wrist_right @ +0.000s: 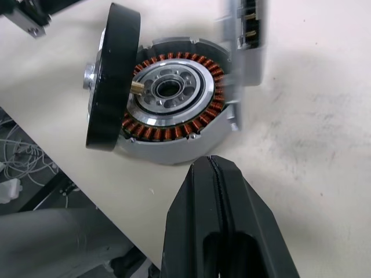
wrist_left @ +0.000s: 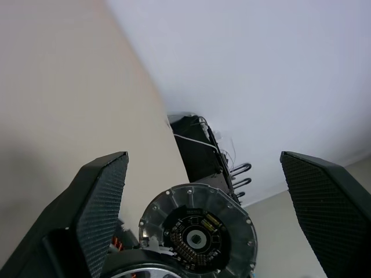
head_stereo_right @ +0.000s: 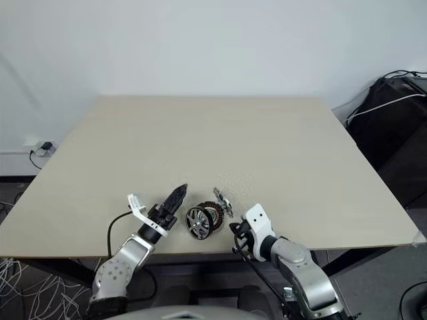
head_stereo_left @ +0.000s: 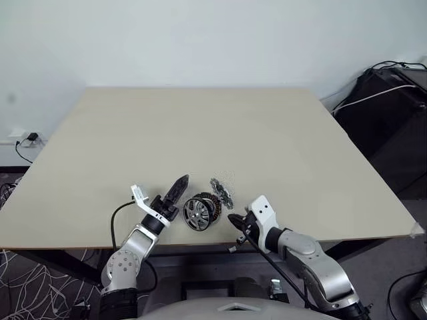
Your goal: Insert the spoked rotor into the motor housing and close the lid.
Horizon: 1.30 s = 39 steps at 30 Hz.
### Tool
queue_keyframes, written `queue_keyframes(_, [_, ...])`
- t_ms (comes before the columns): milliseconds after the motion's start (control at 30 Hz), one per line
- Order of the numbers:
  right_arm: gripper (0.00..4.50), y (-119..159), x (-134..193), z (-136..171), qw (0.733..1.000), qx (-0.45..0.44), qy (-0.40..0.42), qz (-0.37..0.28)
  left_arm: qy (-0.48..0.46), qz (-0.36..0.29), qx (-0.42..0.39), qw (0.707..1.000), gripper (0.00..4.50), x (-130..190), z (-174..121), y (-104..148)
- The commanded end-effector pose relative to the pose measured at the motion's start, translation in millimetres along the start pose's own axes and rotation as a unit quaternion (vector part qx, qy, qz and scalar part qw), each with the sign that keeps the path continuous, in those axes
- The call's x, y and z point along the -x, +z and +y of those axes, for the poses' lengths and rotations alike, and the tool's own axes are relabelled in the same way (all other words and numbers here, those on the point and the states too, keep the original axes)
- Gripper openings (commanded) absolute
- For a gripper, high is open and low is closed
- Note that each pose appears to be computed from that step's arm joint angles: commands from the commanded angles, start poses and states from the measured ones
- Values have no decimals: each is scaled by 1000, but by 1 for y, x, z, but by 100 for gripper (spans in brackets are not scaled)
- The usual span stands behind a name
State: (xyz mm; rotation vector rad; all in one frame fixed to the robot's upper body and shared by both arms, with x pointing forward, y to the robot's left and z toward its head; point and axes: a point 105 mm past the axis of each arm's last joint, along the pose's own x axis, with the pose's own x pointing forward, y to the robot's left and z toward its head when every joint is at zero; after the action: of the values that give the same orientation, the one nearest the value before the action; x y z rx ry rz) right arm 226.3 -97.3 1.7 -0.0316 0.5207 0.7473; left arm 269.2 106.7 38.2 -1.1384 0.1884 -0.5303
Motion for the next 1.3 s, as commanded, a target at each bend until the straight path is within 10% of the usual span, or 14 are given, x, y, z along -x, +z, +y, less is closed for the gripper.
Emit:
queue_keyframes(33, [0,8,5,-4,1000,9,-2,-17,-47,-15,-28,998,446,0,-22,14])
queue_keyframes(567, [0,2,15,-7,1000,-9,-3,-14,7,57,-194,979,446,42,-19,24])
queue_keyframes(1033, [0,14,20,12,997,-54,44,-45,76,117,-267,954,1,71,8,6])
queue_keyframes(1300, [218,16,21,24,994,-80,61,-49,85,127,-278,948,0,69,11,5])
